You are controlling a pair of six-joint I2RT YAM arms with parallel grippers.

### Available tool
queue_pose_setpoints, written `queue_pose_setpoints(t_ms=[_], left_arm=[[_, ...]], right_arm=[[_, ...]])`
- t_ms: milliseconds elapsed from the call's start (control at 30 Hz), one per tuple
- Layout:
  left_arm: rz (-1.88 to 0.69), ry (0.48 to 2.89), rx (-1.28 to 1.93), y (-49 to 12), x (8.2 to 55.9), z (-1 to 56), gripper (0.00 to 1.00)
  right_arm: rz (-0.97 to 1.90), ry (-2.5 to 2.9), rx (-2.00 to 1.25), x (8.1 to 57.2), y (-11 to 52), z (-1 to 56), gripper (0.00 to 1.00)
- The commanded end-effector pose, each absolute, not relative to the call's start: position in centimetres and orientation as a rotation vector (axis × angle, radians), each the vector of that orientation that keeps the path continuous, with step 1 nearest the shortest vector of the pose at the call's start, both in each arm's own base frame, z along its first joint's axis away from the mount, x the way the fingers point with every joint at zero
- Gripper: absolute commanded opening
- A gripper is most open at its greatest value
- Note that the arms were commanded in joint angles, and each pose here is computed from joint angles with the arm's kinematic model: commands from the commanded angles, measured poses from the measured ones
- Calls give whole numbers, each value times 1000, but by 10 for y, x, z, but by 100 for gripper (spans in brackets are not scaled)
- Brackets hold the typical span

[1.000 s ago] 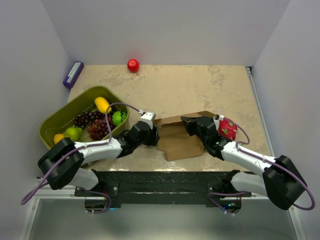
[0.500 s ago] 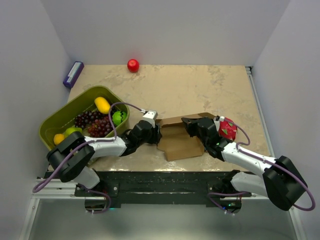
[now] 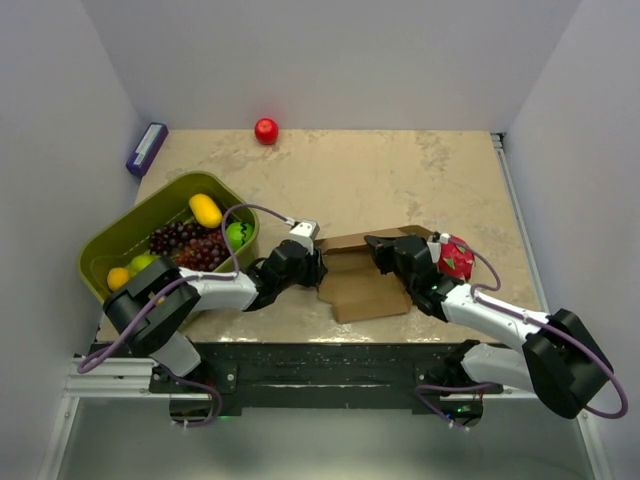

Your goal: Fold the paper box

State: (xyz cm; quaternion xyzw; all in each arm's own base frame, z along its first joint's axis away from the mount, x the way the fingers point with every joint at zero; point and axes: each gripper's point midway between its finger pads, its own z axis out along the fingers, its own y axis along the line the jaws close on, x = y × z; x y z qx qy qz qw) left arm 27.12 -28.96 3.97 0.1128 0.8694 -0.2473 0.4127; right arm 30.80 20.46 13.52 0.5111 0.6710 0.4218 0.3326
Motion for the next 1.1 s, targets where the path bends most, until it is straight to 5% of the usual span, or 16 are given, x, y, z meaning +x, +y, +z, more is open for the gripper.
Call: queue_pose_setpoints(t_ms=[0, 533, 767, 1067], left_arm=[[-730, 2065, 262, -318, 283, 77, 41], [-768, 2017, 345, -352, 267, 84, 41], [-788, 1918, 428, -333, 249, 131, 61], [-763, 1927, 434, -291, 225, 166, 70]], right_arm=[[1084, 1744, 1314, 310, 204, 136, 0], [1056, 1750, 1341, 307, 199, 124, 0], [1038, 1721, 1349, 306, 192, 127, 0], [1026, 1713, 1352, 305, 188, 126, 0]])
